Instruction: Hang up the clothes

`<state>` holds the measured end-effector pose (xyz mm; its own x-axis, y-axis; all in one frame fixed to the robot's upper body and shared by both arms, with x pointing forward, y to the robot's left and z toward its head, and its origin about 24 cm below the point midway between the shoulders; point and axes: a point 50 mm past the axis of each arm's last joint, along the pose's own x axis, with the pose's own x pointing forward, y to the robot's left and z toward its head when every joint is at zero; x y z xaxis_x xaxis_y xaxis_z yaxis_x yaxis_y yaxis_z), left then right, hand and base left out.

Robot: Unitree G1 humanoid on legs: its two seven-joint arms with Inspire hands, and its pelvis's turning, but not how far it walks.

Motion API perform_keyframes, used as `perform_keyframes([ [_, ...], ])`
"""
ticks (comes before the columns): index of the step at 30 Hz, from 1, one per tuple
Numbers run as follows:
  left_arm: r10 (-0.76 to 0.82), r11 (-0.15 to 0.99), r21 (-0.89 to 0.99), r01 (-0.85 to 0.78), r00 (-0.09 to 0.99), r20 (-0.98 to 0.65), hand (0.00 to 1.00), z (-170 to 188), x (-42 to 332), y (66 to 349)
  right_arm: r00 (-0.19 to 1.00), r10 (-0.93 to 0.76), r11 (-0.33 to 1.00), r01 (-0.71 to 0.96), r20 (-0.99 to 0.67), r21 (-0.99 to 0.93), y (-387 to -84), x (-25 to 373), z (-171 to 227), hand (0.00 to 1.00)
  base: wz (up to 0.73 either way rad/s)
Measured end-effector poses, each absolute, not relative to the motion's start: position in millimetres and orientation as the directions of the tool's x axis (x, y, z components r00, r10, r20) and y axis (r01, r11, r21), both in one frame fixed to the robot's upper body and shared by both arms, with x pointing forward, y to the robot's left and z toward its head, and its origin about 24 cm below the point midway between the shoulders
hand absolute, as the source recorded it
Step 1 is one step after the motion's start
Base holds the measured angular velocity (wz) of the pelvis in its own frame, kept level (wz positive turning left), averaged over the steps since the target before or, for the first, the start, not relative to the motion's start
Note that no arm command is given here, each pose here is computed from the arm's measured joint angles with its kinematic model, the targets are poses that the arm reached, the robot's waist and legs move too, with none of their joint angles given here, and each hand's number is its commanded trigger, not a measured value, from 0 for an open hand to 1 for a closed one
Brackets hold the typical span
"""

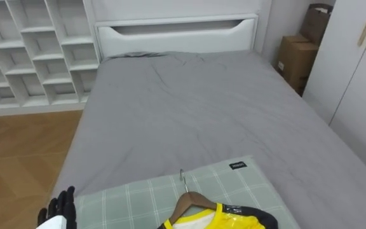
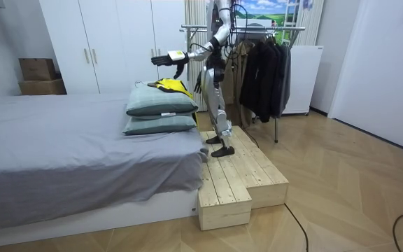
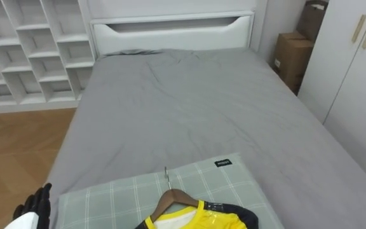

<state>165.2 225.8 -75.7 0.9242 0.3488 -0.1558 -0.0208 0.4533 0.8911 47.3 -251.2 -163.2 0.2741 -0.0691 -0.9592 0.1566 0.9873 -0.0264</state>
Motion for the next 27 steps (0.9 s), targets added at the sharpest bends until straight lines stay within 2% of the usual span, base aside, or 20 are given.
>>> perform_keyframes([
  [12,0.325,0.466,0.885,0.005,0.929,-0.176,0.0,-76,186,217,0.254,-0.088,0.97,0.243,-0.963,-0.024,-254,42,-164,0.0,-0.09],
  [22,0.28,0.462,0.883,-0.084,0.958,-0.055,0.0,-47,240,206,0.259,-0.115,0.976,0.208,-0.959,-0.061,-256,60,-162,0.0,-0.05],
  [27,0.264,0.451,0.891,-0.057,0.962,-0.072,0.0,-46,259,203,0.284,-0.107,0.984,0.169,-0.953,-0.06,-254,74,-160,0.0,0.06],
])
